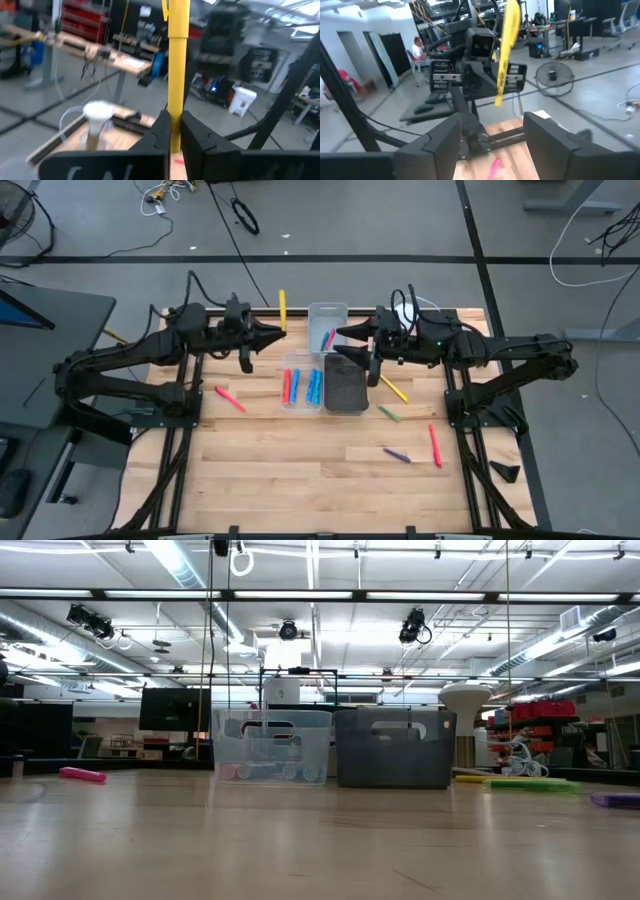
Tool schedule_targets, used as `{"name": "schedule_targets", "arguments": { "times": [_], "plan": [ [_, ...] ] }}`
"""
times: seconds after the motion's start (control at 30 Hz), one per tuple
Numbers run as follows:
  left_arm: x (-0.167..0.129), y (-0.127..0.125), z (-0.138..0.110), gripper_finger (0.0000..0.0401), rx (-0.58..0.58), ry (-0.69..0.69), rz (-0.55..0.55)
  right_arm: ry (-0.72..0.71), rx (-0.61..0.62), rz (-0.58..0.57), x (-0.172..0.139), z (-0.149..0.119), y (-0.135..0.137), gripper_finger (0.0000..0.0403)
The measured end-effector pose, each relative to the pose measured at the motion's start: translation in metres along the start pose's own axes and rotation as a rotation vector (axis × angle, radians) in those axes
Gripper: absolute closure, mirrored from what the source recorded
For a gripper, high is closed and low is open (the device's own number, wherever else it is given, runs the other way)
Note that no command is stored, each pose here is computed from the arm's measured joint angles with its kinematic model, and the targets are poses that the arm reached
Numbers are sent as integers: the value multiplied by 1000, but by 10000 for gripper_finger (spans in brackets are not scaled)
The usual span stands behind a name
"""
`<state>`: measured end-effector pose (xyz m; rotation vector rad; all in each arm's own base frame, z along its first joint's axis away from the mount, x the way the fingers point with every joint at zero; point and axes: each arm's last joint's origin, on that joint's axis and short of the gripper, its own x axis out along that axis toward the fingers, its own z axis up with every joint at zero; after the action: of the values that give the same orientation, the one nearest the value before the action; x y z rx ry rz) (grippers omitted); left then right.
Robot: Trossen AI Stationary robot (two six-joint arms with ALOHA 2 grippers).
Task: Pick & Place Markers
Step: Put the top yellow marker pen into the black bin
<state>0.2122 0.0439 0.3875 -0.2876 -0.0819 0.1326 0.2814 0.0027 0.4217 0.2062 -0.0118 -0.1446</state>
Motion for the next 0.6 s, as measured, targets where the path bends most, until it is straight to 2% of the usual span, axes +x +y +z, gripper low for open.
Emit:
{"name": "schedule_targets", "arguments": {
  "times": [0.13,0.37,0.6],
  "plan": [
    [9,-11,-3,380,63,-40,-46,-2,40,18,6,-3,1,188],
    [35,-26,-19,380,65,-13,-108,-61,50,57,11,0,3,188],
    [71,-41,-13,380,94,16,-153,-40,47,62,14,-4,3,188]
  ]
}}
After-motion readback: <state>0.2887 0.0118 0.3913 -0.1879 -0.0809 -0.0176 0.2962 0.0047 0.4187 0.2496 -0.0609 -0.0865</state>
